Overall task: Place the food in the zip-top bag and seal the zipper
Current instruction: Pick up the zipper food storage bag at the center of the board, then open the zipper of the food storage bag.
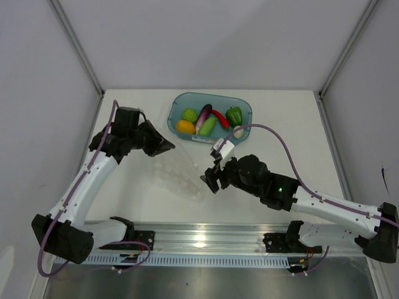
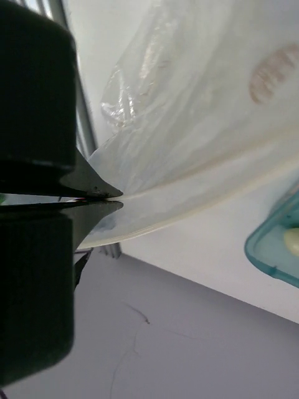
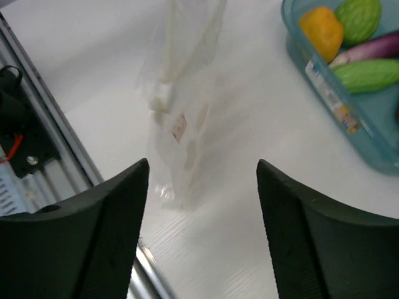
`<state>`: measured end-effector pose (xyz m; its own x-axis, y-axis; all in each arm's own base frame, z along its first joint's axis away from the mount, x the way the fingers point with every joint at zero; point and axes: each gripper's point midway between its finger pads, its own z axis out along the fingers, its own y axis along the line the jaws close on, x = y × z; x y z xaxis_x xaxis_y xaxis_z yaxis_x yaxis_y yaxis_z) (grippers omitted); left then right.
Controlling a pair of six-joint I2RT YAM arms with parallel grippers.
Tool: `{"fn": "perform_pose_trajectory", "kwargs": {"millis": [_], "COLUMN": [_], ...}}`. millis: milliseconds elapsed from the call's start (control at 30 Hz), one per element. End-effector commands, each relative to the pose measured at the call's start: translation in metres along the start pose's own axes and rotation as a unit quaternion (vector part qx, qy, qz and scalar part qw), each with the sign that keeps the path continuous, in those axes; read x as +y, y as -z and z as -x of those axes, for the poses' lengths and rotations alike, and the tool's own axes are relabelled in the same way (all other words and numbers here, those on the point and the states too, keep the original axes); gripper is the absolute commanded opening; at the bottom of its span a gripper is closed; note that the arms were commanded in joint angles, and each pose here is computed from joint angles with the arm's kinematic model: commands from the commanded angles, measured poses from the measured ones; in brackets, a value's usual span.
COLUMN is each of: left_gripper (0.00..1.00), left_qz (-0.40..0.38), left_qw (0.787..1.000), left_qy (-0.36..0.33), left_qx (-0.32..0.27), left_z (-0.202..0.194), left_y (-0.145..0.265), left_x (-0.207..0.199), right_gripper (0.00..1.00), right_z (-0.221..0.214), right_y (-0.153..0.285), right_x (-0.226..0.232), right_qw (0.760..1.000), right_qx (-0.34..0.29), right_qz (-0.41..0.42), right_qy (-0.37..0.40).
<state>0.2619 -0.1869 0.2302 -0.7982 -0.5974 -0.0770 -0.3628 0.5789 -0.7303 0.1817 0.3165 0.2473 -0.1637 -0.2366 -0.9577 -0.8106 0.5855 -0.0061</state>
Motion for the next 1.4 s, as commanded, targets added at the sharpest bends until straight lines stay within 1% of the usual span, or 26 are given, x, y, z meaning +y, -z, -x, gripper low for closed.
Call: {"fn": "perform_pose_trajectory", "kwargs": {"millis": [0, 33, 67, 100, 167, 200, 267, 300, 333, 367, 433, 467, 533, 600, 633, 700, 733, 967, 1233, 1367], "left_gripper": [0.01, 0.00, 0.00, 0.01, 0.00, 0.01, 0.01, 0.01, 0.01, 0.01, 0.01, 0.00, 0.01, 0.01, 0.01, 0.01, 0.01, 0.01, 0.01, 0.01], "left_qz": [0.041, 0.042, 0.058, 0.067, 0.084, 0.086, 0.100, 0.102, 0.098, 0.096, 0.086, 0.083, 0.082, 0.072, 0.071, 0.067, 0.062, 0.056, 0.059, 0.055], "left_qw": [0.989, 0.987, 0.983, 0.982, 0.975, 0.973, 0.966, 0.964, 0.962, 0.963, 0.963, 0.963, 0.963, 0.963, 0.965, 0.966, 0.966, 0.965, 0.965, 0.965], "left_qy": [-0.104, -0.117, -0.136, -0.143, -0.170, -0.181, -0.203, -0.213, -0.231, -0.234, -0.248, -0.252, -0.256, -0.258, -0.252, -0.250, -0.250, -0.252, -0.254, -0.254], "left_qx": [-0.092, -0.101, -0.105, -0.107, -0.115, -0.115, -0.124, -0.120, -0.109, -0.093, -0.063, -0.053, -0.030, -0.024, -0.022, -0.025, -0.028, -0.033, -0.024, -0.024], "left_z": [0.029, 0.033, 0.035, 0.037, 0.041, 0.041, 0.042, 0.040, 0.033, 0.026, 0.011, 0.006, -0.008, -0.014, -0.016, -0.016, -0.016, -0.015, -0.017, -0.018], "left_y": [0.026, 0.030, 0.031, 0.032, 0.036, 0.036, 0.040, 0.037, 0.033, 0.029, 0.018, 0.013, 0.004, 0.000, -0.001, -0.002, 0.000, 0.003, -0.001, 0.000], "left_x": [0.008, 0.005, 0.012, 0.014, 0.017, 0.016, 0.016, 0.016, 0.013, 0.013, 0.009, 0.008, 0.009, 0.005, 0.006, 0.006, 0.003, -0.001, 0.002, 0.002], "right_gripper": [0.74, 0.77, 0.78, 0.82, 0.86, 0.91, 0.95, 0.95, 0.95, 0.95, 0.93, 0.91, 0.89, 0.87, 0.86, 0.84, 0.84, 0.78, 0.79, 0.79], "right_z": [0.038, 0.041, 0.050, 0.055, 0.063, 0.074, 0.070, 0.080, 0.075, 0.066, 0.063, 0.054, 0.057, 0.054, 0.059, 0.053, 0.060, 0.045, 0.062, 0.053], "right_y": [0.014, 0.019, 0.023, 0.027, 0.035, 0.039, 0.036, 0.036, 0.033, 0.020, 0.011, -0.002, -0.012, -0.028, -0.031, -0.044, -0.046, -0.068, -0.070, -0.081], "right_x": [0.000, 0.001, 0.002, 0.002, -0.002, -0.006, -0.023, -0.029, -0.026, -0.041, -0.041, -0.042, -0.037, -0.030, -0.027, -0.019, -0.018, -0.010, -0.009, -0.010], "right_qw": [0.996, 0.995, 0.994, 0.993, 0.991, 0.989, 0.985, 0.983, 0.983, 0.981, 0.978, 0.977, 0.976, 0.974, 0.973, 0.973, 0.973, 0.970, 0.974, 0.972], "right_qx": [-0.035, -0.036, -0.045, -0.048, -0.050, -0.061, -0.040, -0.042, -0.020, 0.001, 0.025, 0.047, 0.059, 0.072, 0.069, 0.084, 0.080, 0.115, 0.087, 0.112], "right_qz": [-0.002, 0.001, 0.006, 0.007, -0.001, -0.005, -0.029, -0.028, -0.008, -0.025, -0.013, -0.017, -0.002, 0.012, 0.022, 0.035, 0.038, 0.039, 0.037, 0.027], "right_qy": [-0.086, -0.091, -0.100, -0.107, -0.128, -0.136, -0.165, -0.174, -0.184, -0.194, -0.204, -0.206, -0.208, -0.214, -0.217, -0.214, -0.212, -0.209, -0.205, -0.207]}}
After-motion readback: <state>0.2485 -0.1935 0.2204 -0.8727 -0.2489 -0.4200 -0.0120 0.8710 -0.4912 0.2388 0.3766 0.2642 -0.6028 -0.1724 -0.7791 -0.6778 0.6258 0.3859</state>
